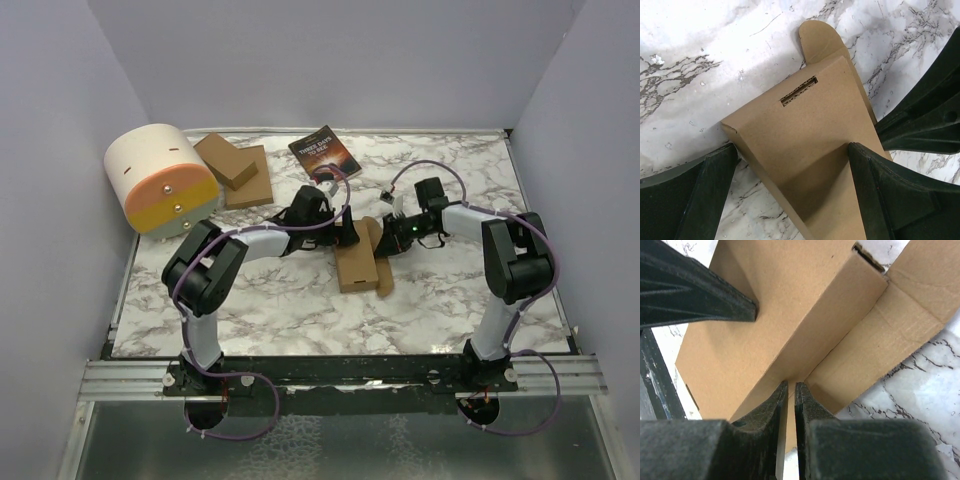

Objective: Fold the paper box

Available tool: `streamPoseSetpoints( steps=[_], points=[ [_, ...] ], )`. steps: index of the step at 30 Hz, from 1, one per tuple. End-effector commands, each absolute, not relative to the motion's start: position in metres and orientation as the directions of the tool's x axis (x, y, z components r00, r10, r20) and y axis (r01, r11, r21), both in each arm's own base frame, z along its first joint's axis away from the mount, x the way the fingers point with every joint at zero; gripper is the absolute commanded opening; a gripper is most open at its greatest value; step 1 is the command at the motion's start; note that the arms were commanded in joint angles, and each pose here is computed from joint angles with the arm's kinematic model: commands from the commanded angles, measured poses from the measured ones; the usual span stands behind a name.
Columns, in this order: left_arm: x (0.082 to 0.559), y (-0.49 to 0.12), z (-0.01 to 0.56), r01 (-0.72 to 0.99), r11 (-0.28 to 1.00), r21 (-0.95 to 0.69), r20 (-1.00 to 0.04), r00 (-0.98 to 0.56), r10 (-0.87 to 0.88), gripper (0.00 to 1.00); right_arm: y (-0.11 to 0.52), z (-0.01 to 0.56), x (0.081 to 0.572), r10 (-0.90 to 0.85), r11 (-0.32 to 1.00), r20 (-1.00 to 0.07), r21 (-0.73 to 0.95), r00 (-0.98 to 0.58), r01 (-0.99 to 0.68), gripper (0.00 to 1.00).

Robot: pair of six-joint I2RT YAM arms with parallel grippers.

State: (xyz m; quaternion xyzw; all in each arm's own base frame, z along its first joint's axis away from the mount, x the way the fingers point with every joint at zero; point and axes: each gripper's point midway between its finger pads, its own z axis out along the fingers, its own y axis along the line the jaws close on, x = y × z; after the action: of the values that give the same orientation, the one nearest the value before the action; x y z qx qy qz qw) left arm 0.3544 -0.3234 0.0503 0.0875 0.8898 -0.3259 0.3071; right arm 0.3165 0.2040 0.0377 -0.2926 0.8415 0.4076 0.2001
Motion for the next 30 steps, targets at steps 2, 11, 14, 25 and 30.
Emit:
streamPoseSetpoints(
  steps=[2, 11, 14, 25, 30],
  points=[
    [0.358, -0.314, 0.038, 0.367, 0.787, -0.495, -0.598, -0.801, -0.002, 0.95, 0.193, 0.048, 0.326, -0.361, 0.523, -0.615, 0.489, -0.701, -0.699, 0.15],
    [0.374, -0.303, 0.081, 0.393, 0.772, -0.499, -0.666, -0.744, -0.052, 0.99, 0.186, 0.058, 0.32, -0.348, 0.531, -0.637, 0.471, -0.688, -0.705, 0.16],
    [0.368, -0.3, 0.093, 0.397, 0.763, -0.51, -0.678, -0.731, -0.073, 0.99, 0.189, 0.051, 0.315, -0.337, 0.52, -0.614, 0.51, -0.713, -0.685, 0.14],
    [0.319, -0.29, 0.08, 0.326, 0.73, -0.601, -0.579, -0.807, -0.117, 0.98, 0.198, 0.031, 0.308, -0.321, 0.497, -0.551, 0.595, -0.771, -0.632, 0.12],
    [0.305, -0.306, 0.058, 0.316, 0.707, -0.633, -0.528, -0.844, -0.096, 0.94, 0.207, 0.024, 0.306, -0.347, 0.491, -0.536, 0.595, -0.77, -0.636, 0.12]
  ],
)
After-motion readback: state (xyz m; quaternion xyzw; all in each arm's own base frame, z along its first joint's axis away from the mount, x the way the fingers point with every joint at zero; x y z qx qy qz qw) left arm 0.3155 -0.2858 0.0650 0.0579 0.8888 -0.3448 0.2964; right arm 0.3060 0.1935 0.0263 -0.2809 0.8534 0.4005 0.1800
